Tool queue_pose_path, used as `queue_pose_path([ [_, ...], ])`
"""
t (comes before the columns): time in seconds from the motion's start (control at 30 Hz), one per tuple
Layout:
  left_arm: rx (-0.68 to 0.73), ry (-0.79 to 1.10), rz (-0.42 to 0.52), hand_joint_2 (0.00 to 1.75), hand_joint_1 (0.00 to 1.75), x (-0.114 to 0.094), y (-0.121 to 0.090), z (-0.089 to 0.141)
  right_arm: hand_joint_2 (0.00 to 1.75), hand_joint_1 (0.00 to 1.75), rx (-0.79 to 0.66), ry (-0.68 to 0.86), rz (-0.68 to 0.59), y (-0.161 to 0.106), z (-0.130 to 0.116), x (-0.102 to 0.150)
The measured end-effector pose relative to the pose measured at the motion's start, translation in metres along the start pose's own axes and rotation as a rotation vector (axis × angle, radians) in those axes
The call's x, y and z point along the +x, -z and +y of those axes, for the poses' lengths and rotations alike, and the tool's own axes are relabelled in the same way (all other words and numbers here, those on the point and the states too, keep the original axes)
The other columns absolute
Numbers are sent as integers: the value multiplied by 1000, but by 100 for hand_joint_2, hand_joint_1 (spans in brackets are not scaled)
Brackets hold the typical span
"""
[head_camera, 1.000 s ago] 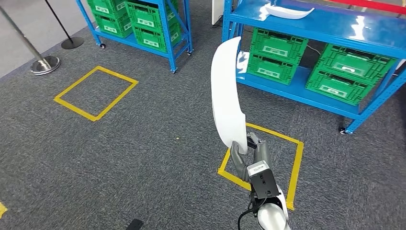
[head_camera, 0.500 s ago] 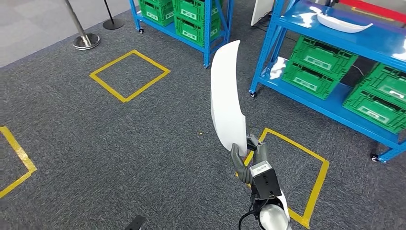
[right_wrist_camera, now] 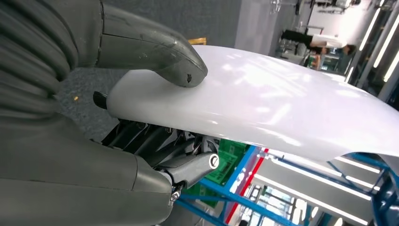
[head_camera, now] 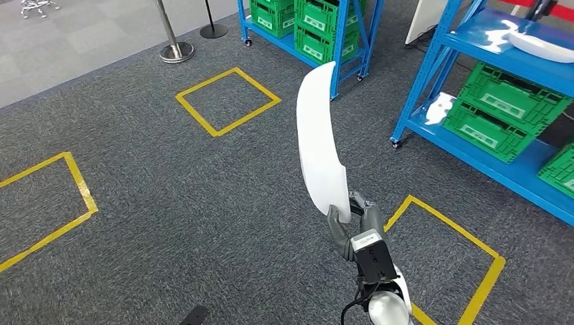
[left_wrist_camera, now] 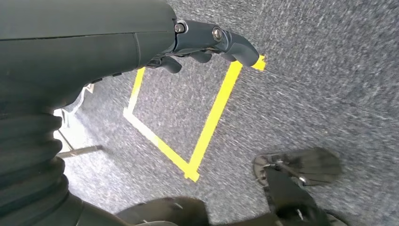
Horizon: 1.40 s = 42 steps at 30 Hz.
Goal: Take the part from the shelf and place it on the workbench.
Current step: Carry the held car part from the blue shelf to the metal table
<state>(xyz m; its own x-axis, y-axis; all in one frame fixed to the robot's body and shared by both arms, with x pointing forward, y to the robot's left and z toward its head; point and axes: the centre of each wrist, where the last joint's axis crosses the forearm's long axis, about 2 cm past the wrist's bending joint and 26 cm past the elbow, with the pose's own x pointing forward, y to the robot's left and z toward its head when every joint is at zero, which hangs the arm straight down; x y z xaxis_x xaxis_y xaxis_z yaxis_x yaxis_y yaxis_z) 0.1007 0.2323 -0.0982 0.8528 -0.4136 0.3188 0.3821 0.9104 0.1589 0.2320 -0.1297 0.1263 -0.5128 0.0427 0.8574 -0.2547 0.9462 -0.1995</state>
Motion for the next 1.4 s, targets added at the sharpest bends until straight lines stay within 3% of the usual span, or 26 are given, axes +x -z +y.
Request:
queue_pose_path([
  [1.4,11,29,-40,175,0,9,0,-4,175,175,11,-20,-1,-13,-1,7],
])
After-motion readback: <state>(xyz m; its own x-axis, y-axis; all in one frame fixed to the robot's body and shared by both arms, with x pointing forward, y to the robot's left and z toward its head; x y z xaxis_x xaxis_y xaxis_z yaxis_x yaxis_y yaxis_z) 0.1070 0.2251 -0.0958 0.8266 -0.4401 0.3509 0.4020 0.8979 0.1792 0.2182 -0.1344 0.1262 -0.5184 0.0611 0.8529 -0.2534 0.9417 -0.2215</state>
